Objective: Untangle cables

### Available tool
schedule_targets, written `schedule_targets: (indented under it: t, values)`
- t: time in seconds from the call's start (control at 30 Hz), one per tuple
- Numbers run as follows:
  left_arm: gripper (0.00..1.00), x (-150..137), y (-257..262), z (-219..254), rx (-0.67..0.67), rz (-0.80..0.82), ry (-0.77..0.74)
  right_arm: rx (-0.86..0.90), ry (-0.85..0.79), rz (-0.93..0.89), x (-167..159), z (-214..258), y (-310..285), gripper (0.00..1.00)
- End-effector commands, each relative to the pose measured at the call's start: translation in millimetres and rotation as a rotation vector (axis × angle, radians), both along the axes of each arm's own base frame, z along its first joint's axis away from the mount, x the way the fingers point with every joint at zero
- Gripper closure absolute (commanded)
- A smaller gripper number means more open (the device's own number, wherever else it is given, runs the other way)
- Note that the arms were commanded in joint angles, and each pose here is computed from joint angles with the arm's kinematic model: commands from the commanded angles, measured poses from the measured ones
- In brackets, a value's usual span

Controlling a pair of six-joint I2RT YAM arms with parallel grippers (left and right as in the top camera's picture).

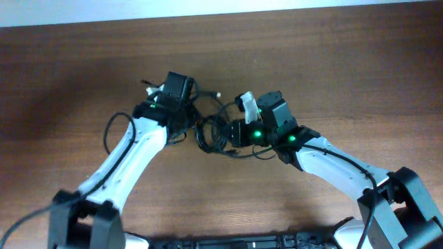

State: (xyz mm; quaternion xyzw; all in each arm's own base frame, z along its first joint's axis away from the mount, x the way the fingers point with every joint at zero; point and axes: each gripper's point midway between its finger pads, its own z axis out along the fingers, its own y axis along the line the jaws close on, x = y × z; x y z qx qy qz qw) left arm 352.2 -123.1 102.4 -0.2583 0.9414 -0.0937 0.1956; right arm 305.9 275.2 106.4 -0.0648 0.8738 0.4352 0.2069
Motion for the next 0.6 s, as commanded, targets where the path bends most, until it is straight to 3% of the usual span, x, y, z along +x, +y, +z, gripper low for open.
schedule_targets:
  t: [0.0,0.1,0.17,0.23,0.33,0.4,0.5,0.53,0.57]
  values:
    - [1.0,7.0,-3.3,39.0,0.021,-0.03,-0.116,0.104,0.165,-0.244,19.4,13.3,-4.4,0.96]
    - [1.0,1.7,-34.2,42.9,0.018,-0.097,-0.151,0.172,0.252,-0.288,15.4,19.8,7.4,0.96]
    - [1.0,-4.4,-45.7,44.9,0.08,-0.124,-0.182,0.224,0.234,-0.256,12.2,32.6,21.4,0.96]
    - [1.0,-9.4,-51.2,45.9,0.128,-0.139,-0.201,0.285,0.322,-0.294,13.2,38.0,22.2,0.96]
    - [1.0,-19.8,-35.8,36.3,0.153,-0.019,-0.15,0.343,0.324,-0.27,18.8,50.5,18.7,0.96]
    - [1.0,-22.8,-36.5,31.2,0.131,0.001,-0.132,0.378,0.37,-0.29,20.8,54.1,17.1,0.96]
    - [1.0,-29.0,-81.9,32.0,-0.101,-0.095,-0.078,0.404,0.393,-0.317,24.5,57.3,15.9,0.96]
    - [0.98,-30.5,-84.0,31.7,-0.109,-0.108,-0.072,0.404,0.393,-0.319,25.0,57.2,15.1,0.96]
    - [0.85,-30.2,-83.3,31.6,-0.101,-0.128,-0.073,0.406,0.394,-0.32,26.0,57.4,13.6,0.96]
